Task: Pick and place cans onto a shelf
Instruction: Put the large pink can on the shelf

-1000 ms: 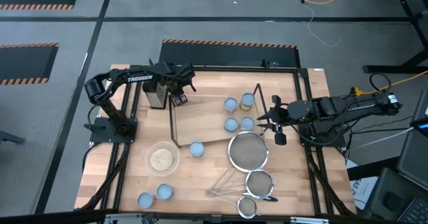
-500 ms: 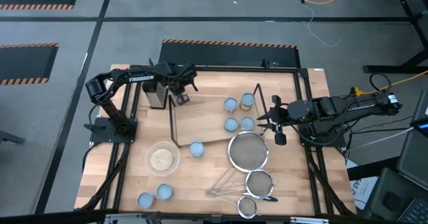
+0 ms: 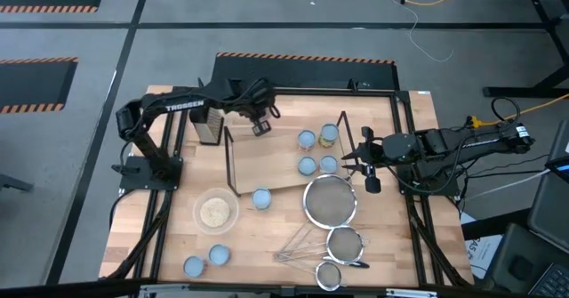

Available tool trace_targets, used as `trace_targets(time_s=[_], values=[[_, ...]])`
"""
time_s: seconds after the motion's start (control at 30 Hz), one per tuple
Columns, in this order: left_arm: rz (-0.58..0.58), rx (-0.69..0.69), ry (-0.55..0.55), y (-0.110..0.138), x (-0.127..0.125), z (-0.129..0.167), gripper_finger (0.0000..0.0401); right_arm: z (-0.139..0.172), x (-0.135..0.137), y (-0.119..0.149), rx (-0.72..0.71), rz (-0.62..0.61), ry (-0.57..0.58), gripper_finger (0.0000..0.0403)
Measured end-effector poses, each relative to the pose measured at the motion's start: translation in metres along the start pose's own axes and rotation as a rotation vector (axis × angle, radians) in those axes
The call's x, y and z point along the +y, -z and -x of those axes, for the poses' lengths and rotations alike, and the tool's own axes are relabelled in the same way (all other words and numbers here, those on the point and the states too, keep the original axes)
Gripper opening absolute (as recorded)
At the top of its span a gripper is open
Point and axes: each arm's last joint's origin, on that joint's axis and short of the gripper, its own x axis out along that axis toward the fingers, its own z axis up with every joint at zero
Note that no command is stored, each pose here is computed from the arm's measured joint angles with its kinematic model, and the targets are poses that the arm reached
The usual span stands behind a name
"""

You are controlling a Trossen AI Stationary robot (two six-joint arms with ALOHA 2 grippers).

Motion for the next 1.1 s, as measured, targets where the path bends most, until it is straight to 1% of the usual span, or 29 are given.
trace_targets(time_s=[0.2, 0.33, 0.43, 0.57, 0.7, 0.9, 1.1], values=[[0.028, -0.142, 0.100, -0.024, -0.028, 0.041, 0.0001, 0.000, 0.000, 0.000, 0.000, 0.000, 0.000, 0.0113], [0.057, -0.208, 0.156, -0.032, -0.048, 0.066, 0.0001, 0.000, 0.000, 0.000, 0.000, -0.002, 0.000, 0.0113], [0.095, -0.233, 0.193, -0.033, -0.063, 0.078, 0.0001, 0.000, 0.000, 0.000, 0.000, -0.002, 0.000, 0.0113], [0.169, -0.214, 0.238, -0.028, -0.080, 0.085, 0.0001, 0.000, 0.000, 0.000, 0.000, -0.002, 0.000, 0.0113], [0.220, -0.199, 0.272, -0.024, -0.092, 0.089, 0.0000, 0.000, 0.000, 0.000, 0.000, -0.002, 0.000, 0.0113], [0.273, -0.188, 0.294, -0.022, -0.099, 0.091, 0.0000, 0.000, 0.000, -0.002, -0.026, -0.004, -0.001, 0.0113], [0.261, -0.138, 0.320, -0.026, -0.109, 0.073, 0.0000, 0.000, 0.000, -0.004, -0.044, -0.007, -0.001, 0.0113]])
